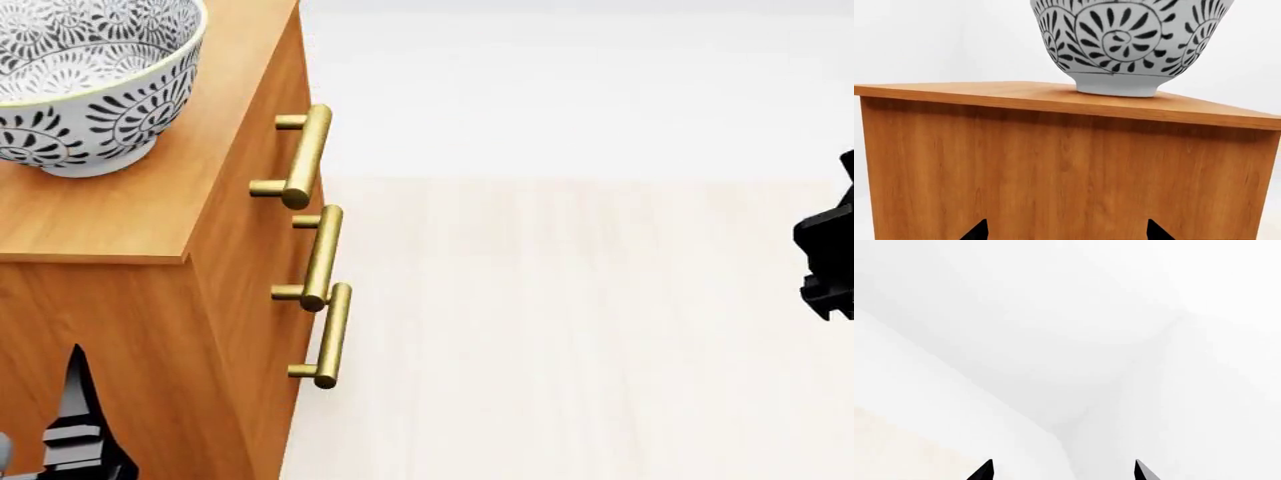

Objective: Close the top drawer of the cabinet and put the bowl on top of it.

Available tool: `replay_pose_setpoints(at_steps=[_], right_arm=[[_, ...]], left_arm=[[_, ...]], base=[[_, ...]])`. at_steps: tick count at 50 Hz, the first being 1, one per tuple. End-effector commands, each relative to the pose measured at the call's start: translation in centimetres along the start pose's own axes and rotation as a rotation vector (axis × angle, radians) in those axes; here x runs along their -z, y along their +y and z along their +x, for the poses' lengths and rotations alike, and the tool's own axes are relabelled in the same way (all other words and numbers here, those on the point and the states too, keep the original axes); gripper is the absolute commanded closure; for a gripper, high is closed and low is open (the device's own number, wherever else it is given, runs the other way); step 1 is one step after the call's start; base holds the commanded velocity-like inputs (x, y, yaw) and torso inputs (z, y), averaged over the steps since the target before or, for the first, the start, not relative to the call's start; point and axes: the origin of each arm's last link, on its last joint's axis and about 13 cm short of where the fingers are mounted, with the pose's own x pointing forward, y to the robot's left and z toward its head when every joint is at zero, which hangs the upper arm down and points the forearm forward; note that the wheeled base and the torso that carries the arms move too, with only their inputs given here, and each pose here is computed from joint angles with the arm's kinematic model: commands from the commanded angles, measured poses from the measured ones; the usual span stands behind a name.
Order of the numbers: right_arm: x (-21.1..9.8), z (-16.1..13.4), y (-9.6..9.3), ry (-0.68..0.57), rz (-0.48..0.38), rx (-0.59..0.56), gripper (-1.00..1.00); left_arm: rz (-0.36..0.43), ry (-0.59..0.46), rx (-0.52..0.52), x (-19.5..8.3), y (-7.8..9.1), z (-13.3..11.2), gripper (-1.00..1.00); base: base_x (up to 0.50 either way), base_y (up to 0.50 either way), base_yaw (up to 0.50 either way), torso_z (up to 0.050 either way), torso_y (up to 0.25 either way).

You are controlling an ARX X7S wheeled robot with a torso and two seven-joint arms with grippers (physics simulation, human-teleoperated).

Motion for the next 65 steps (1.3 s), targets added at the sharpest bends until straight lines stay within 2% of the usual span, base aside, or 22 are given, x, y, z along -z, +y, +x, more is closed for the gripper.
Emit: replay_pose_setpoints(at_steps=[1,20,29,39,65], right_arm=[[4.5,-1.8,1.2,0.119,-0.016,-0.018,-1.0],[8.2,-4.4,1.8,0.202,0.004,-0.024,-1.0],[8.9,-5.1,2.2,0.215,0.014,-0.033,-1.0],[9.0,-5.3,2.4,0.207,0.03,-0.036,-1.0],[6.9,-5.6,2.3,0.126,0.048,-0.036,-1.0]], left_arm=[[0.006,0.0,0.001,0.0,-0.1,0.0,-1.0],[0.006,-0.006,0.005,-0.2,-0.2,-0.2,-1.0],[0.003,-0.008,0.004,-0.3,-0.2,-0.3,-1.0],[0.001,-0.015,0.003,-0.6,-0.2,-0.4,-1.0],[-0.016,-0.069,-0.001,-2.2,0.1,-1.2,-1.0]], base=[[0.0,0.0,0.0,0.0,0.0],[0.0,0.0,0.0,0.0,0.0],[0.0,0.0,0.0,0.0,0.0],[0.0,0.0,0.0,0.0,0.0],[0.0,0.0,0.0,0.0,0.0]])
